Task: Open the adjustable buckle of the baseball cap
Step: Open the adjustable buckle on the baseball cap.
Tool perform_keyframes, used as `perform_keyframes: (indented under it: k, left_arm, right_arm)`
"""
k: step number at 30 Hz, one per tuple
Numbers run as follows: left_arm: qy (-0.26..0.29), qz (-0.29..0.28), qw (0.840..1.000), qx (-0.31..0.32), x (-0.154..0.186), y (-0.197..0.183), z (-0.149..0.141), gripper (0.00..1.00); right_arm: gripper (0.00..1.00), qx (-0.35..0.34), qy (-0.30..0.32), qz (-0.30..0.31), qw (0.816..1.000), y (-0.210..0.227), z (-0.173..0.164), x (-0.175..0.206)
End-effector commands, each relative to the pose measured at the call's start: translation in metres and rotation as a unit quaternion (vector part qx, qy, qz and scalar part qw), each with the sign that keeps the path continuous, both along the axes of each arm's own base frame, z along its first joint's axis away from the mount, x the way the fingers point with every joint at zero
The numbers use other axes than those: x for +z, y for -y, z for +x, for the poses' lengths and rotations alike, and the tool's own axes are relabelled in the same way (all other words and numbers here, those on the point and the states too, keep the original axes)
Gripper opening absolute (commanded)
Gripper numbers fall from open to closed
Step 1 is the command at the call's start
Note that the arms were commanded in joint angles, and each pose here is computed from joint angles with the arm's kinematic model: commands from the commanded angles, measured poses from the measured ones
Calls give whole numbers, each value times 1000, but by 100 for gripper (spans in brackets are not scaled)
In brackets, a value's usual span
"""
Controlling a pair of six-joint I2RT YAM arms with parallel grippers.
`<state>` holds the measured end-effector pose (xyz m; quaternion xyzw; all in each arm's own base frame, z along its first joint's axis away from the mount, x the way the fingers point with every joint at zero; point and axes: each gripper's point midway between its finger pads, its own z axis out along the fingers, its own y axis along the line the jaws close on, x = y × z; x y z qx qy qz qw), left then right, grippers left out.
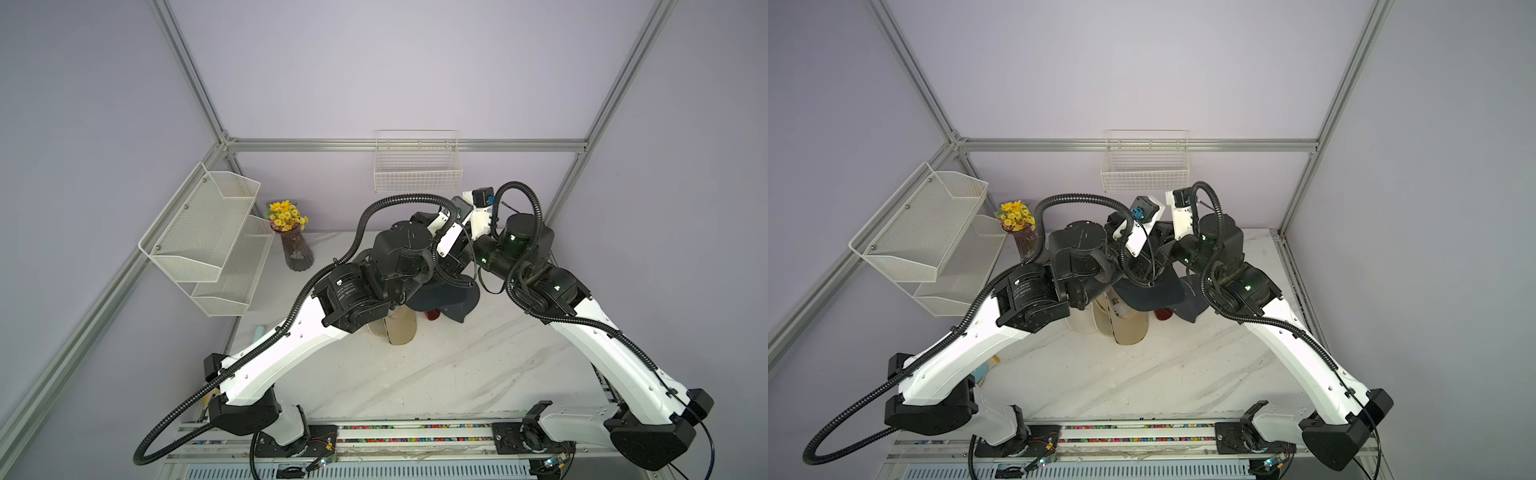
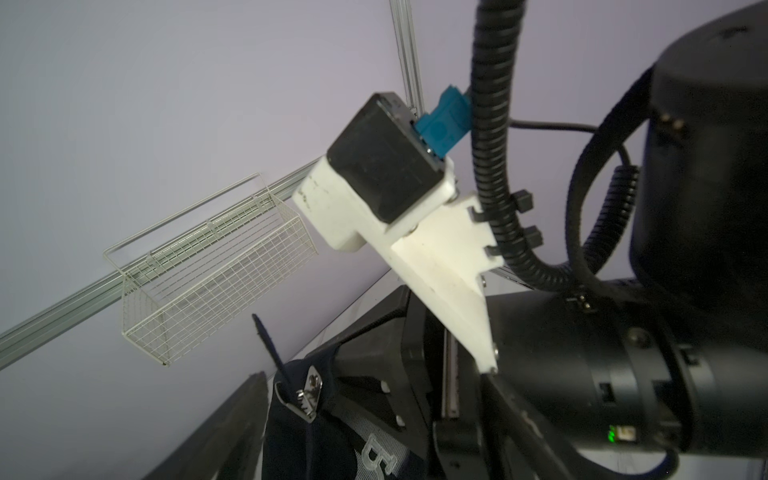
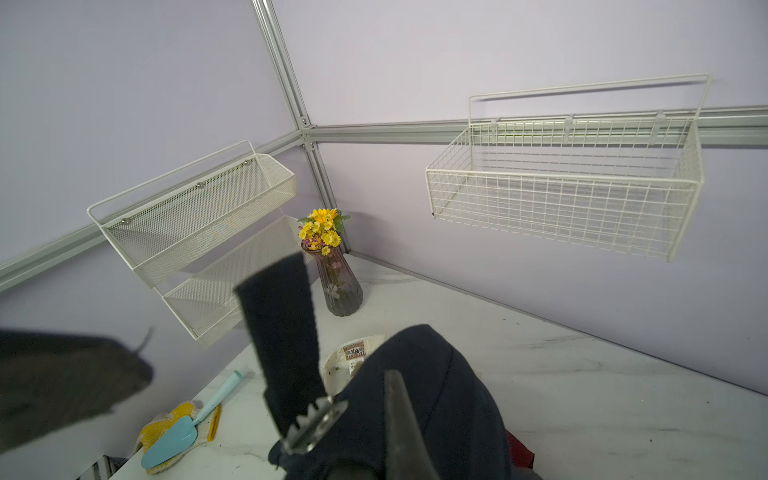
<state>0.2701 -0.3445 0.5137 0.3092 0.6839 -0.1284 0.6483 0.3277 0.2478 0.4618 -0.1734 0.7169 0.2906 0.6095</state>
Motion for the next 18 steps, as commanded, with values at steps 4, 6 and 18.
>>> perform_keyframes:
  k: [4, 6, 18]
  left_arm:
    - [39, -93, 993, 65, 57, -61, 5, 78]
    - [37, -90, 993, 65, 54, -65, 2, 77]
    - [27, -101, 993, 58, 54, -101, -23, 74]
  right_arm:
    - [0, 16, 30, 2, 999, -1, -17, 16]
    - [0, 10, 29, 2, 1000, 0, -15, 15]
    - [0, -38, 50, -16, 998, 10, 1, 27]
